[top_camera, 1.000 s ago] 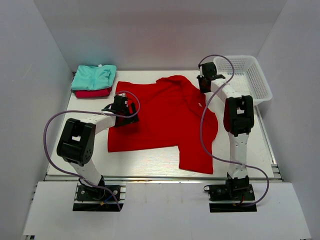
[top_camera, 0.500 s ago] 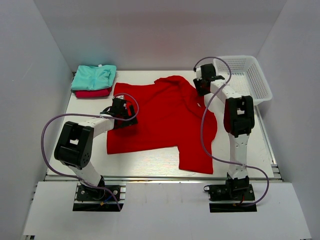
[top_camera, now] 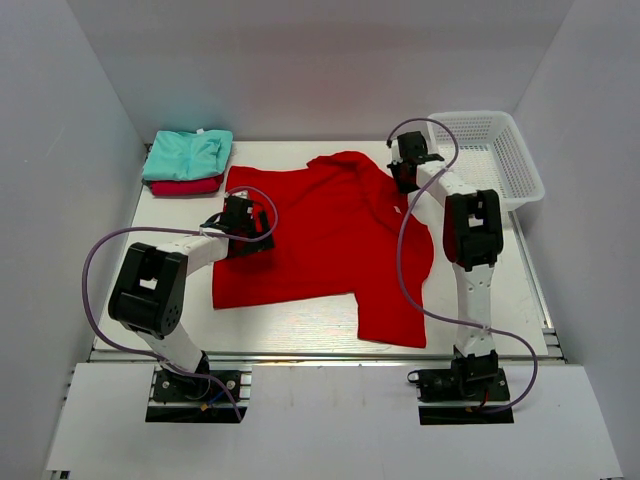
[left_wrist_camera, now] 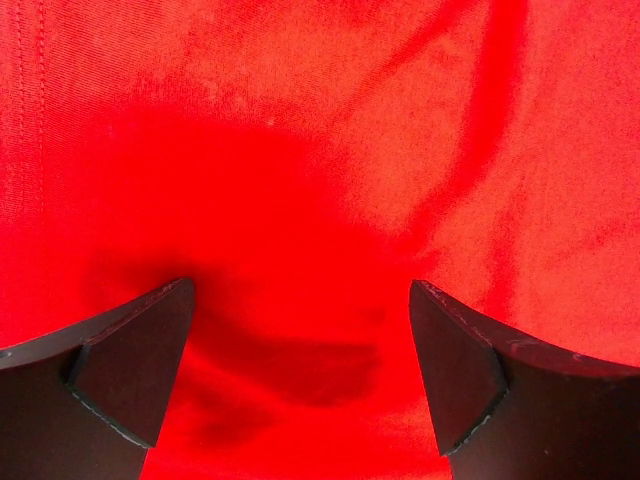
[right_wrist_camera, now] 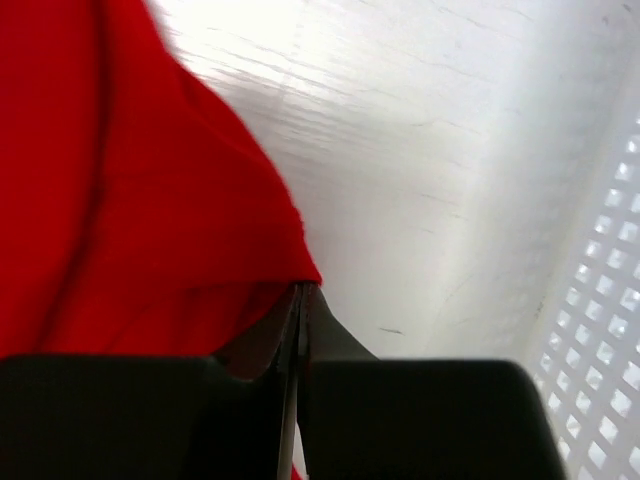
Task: Fold and stack the t-shirts
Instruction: Flatten out the tshirt
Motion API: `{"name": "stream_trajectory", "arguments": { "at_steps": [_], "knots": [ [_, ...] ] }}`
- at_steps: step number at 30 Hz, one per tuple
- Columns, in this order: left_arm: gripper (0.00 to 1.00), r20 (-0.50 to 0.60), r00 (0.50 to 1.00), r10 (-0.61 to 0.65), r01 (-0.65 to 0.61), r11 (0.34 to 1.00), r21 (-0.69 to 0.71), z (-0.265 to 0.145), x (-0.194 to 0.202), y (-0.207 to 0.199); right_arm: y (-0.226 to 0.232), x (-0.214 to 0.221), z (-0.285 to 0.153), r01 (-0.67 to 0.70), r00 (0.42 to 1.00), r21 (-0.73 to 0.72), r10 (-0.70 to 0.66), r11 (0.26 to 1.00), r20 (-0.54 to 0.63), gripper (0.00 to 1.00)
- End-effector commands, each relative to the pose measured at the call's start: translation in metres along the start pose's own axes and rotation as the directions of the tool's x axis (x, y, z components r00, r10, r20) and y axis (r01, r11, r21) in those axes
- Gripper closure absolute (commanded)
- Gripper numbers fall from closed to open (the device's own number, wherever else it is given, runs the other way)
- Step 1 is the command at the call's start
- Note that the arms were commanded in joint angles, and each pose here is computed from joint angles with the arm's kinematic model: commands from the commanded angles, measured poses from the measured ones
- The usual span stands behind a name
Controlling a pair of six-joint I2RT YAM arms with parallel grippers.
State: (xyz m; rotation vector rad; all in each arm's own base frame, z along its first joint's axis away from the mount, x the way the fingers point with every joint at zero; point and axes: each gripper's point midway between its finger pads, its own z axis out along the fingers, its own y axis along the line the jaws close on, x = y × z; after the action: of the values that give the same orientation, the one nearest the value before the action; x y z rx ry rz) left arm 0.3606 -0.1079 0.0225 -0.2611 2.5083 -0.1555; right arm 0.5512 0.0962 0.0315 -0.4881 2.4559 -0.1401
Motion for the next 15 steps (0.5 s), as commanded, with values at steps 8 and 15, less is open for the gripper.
{"name": "stream_trajectory", "arguments": {
  "at_steps": [8,15],
  "knots": [
    [0.01,-0.210,0.978,0.010,-0.046,0.985,-0.167,-0.001,0.062,0.044,-0.040,-0.019,0.003,-0.101,0.994,0.173,0.091,0.980,0.065,1.00],
    [0.01,-0.240,0.971,0.021,-0.068,0.979,-0.192,-0.004,0.073,0.053,-0.054,-0.041,0.000,-0.119,0.986,0.147,0.099,0.982,0.135,1.00]
  ]
}}
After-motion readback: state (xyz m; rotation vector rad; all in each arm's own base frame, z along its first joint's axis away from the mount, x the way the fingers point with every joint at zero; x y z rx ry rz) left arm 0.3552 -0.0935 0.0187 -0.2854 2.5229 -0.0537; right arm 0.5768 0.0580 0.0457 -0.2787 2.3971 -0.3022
